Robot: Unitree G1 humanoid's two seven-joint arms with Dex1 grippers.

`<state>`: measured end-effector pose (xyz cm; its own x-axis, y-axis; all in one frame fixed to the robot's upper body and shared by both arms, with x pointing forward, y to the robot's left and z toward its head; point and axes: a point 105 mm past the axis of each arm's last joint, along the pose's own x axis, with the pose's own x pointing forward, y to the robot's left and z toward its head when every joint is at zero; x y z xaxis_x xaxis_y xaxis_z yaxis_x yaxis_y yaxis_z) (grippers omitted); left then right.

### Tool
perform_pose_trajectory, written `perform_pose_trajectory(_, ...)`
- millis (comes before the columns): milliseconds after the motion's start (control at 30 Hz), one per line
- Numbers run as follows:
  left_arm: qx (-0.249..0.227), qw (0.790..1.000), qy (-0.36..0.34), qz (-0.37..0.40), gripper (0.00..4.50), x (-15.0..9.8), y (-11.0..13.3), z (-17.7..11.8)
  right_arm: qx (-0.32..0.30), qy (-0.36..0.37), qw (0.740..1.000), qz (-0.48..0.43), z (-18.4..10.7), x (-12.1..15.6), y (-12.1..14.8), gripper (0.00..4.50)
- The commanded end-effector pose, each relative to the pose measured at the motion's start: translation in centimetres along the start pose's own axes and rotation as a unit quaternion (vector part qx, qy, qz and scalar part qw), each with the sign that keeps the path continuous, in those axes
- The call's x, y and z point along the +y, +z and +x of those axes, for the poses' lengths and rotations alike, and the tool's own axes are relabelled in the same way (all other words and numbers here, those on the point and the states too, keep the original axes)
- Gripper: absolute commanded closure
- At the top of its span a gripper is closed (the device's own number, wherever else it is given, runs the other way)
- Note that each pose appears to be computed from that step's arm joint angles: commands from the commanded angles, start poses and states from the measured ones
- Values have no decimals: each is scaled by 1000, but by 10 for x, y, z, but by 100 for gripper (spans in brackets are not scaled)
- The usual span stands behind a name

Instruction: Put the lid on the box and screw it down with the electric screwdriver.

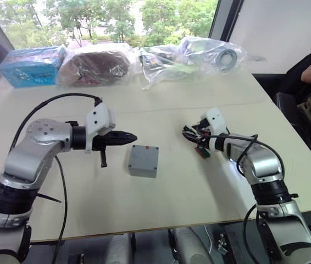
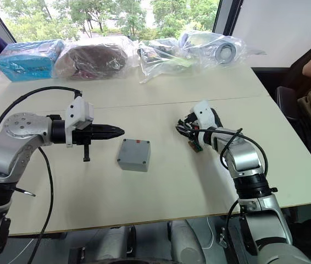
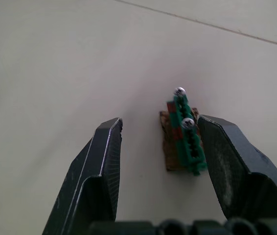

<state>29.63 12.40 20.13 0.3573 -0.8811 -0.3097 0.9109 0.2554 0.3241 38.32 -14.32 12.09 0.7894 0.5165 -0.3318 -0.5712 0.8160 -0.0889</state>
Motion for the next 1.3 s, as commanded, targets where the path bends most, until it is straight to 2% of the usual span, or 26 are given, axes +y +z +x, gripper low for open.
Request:
perform_pose_trajectory(33, -11, 1000, 5, 23, 450, 1, 13, -1, -32, -11, 999, -14, 2, -7, 19, 196)
perform_pose_trajectory(467, -14, 1000, 9, 25, 450, 3, 14, 1, -36, -9, 999, -8, 5, -11, 21, 196)
perform_pose_trajectory(600, -15, 1000, 8, 25, 450, 2, 14, 1, -38, -8, 999, -8, 5, -11, 23, 301)
perform_pose_trajectory(667, -16, 1000, 8, 26, 450, 2, 15, 2, -38, -8, 999, -8, 5, -11, 23, 392)
perform_pose_trajectory(733, -16, 999, 8, 26, 450, 2, 15, 2, -36, -9, 999, -8, 5, -11, 22, 448)
perform_pose_trajectory(900, -17, 999, 8, 27, 450, 2, 16, 3, -28, -12, 1000, -9, 4, -12, 19, 448)
perform_pose_trajectory(1067, -16, 1000, 7, 25, 450, 2, 15, 3, -38, -14, 999, -5, -1, -14, 27, 448)
perform_pose_trajectory(1200, -12, 1000, 6, 22, 450, 0, 13, 1, -56, -11, 998, -1, -10, -14, 42, 448)
perform_pose_trajectory(1300, -1, 1000, 6, 14, 450, 0, 5, -3, -87, 40, 995, -10, -26, 4, 71, 448)
